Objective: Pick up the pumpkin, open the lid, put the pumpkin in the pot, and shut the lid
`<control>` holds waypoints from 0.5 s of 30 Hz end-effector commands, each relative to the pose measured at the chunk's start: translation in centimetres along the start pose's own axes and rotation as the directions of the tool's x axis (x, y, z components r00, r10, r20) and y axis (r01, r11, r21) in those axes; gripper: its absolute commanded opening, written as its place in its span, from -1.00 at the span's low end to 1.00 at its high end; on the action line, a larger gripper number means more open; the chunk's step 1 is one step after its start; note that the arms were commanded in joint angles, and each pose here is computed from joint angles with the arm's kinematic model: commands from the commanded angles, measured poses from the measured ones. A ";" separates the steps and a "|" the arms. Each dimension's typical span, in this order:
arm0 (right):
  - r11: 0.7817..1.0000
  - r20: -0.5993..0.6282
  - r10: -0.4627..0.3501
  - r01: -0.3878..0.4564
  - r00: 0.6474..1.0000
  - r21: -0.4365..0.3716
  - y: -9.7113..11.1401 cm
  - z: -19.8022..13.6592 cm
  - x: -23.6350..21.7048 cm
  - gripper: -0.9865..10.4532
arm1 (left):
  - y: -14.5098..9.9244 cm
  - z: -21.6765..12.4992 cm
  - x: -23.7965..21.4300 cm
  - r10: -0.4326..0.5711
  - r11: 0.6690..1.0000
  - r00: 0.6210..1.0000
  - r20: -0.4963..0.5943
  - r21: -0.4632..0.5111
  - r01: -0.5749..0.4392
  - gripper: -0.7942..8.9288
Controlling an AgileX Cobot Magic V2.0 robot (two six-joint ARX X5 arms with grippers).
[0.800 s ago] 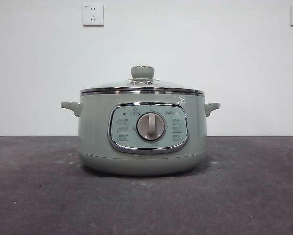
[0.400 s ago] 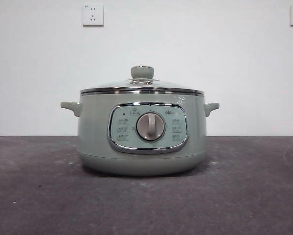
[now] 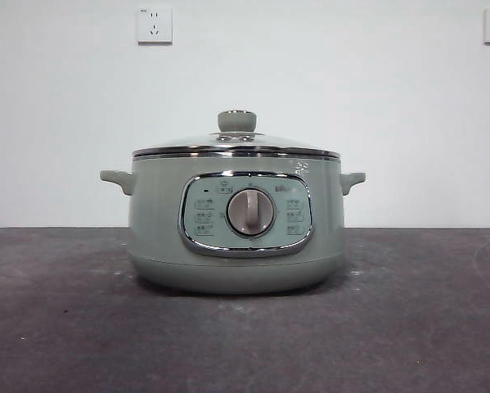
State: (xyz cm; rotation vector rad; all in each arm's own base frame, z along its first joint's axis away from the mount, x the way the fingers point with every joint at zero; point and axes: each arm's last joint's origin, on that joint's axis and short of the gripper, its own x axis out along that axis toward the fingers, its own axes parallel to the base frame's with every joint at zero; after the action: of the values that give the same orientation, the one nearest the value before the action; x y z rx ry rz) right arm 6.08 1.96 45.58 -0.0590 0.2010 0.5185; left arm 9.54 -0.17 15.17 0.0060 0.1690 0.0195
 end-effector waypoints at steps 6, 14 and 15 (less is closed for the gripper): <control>0.986 0.150 -0.150 0.159 0.977 -0.046 -0.9 -8.0 1.6 -0.83 | 0.0 -0.4 0.1 -0.001 1.000 1.000 -0.008 -0.006 0.001 -0.84; 0.983 0.198 -0.166 0.177 0.966 -0.042 -1.7 -17.3 4.8 -0.83 | 0.0 -0.4 0.1 -0.001 1.000 1.000 -0.008 -0.006 0.001 -0.84; 0.983 0.203 -0.166 0.178 0.965 -0.040 -1.8 -18.3 5.1 -0.83 | 0.0 -0.4 0.1 -0.001 1.000 1.000 -0.008 -0.006 0.001 -0.84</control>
State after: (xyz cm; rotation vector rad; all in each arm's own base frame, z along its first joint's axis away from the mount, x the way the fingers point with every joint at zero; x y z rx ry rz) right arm 7.93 1.00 27.65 -0.0921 -0.0139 0.3569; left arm 9.54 -0.17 15.17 0.0060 0.1690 0.0195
